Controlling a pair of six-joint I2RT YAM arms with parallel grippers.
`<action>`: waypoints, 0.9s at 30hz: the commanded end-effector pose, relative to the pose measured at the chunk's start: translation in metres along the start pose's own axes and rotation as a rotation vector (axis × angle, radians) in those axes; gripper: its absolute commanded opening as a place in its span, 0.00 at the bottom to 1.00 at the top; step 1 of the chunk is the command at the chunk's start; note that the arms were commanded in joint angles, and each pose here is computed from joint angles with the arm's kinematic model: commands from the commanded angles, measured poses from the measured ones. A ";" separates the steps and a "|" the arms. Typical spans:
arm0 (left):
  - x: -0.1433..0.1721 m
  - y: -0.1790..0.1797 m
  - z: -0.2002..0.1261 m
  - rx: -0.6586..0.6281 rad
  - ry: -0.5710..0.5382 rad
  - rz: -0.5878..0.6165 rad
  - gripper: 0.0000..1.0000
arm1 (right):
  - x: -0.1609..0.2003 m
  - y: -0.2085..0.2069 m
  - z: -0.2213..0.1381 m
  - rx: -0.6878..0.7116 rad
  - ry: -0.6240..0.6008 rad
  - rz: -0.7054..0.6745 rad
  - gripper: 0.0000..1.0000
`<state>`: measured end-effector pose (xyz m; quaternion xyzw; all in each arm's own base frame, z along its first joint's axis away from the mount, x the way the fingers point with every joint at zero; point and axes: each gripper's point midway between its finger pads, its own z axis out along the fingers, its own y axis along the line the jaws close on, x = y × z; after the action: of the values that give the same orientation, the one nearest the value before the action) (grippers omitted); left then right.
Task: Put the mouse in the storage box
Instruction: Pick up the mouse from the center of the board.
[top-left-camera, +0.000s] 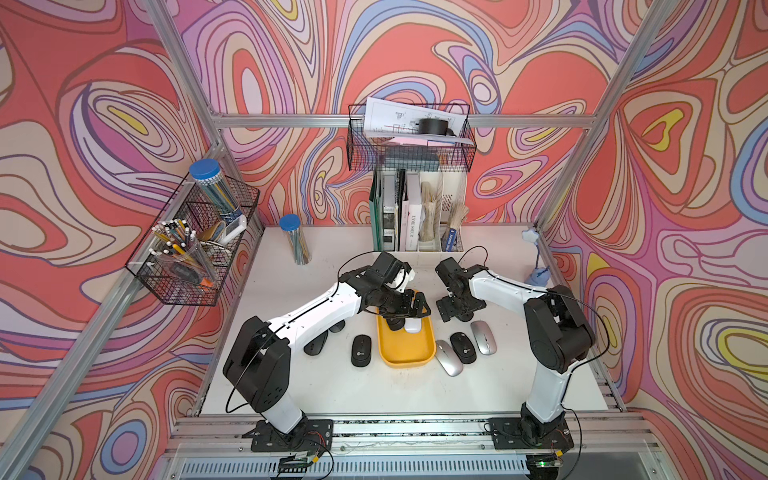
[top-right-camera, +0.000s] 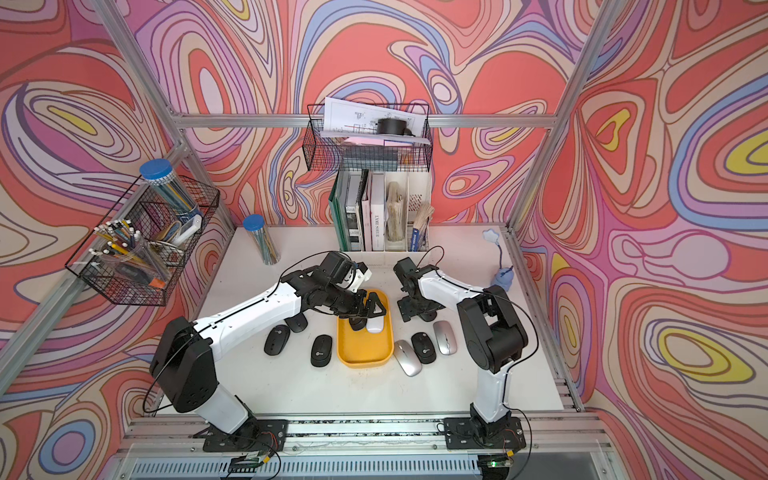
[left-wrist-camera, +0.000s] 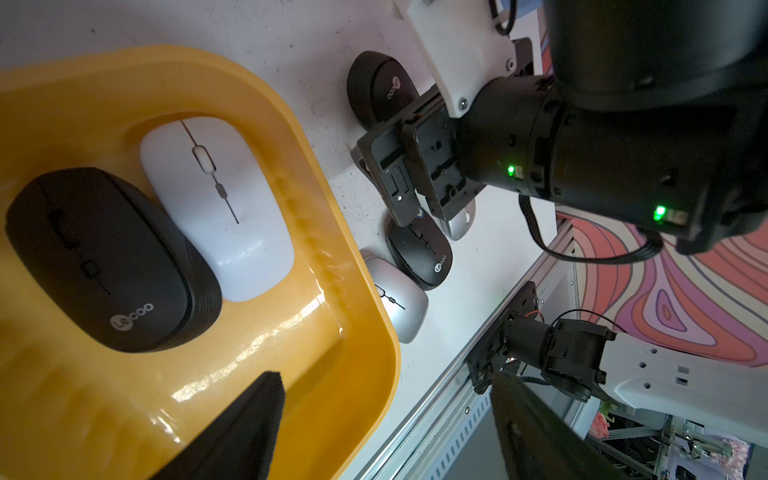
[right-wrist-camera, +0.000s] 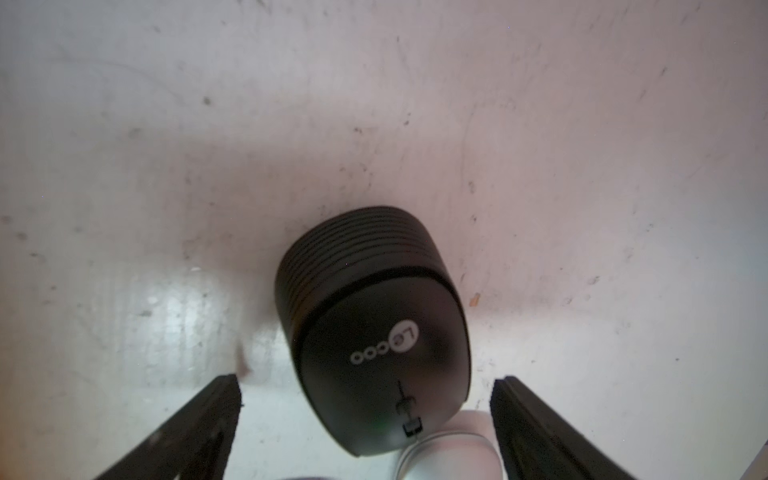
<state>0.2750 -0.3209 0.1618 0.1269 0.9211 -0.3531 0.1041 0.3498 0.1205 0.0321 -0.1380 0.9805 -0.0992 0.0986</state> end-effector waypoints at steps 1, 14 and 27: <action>-0.003 -0.002 -0.002 0.030 -0.010 0.021 0.84 | -0.016 -0.014 0.000 0.020 -0.035 0.028 0.96; -0.009 -0.002 0.005 0.040 0.002 0.006 0.84 | -0.016 -0.019 0.034 -0.168 0.048 0.111 0.89; -0.011 0.003 0.015 0.027 0.022 -0.044 0.83 | 0.004 -0.021 0.027 -0.183 0.066 0.198 0.66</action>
<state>0.2813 -0.3268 0.1479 0.1176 0.9221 -0.3590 0.0834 0.3740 0.1037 0.0178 -0.0568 0.9946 0.0085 0.0870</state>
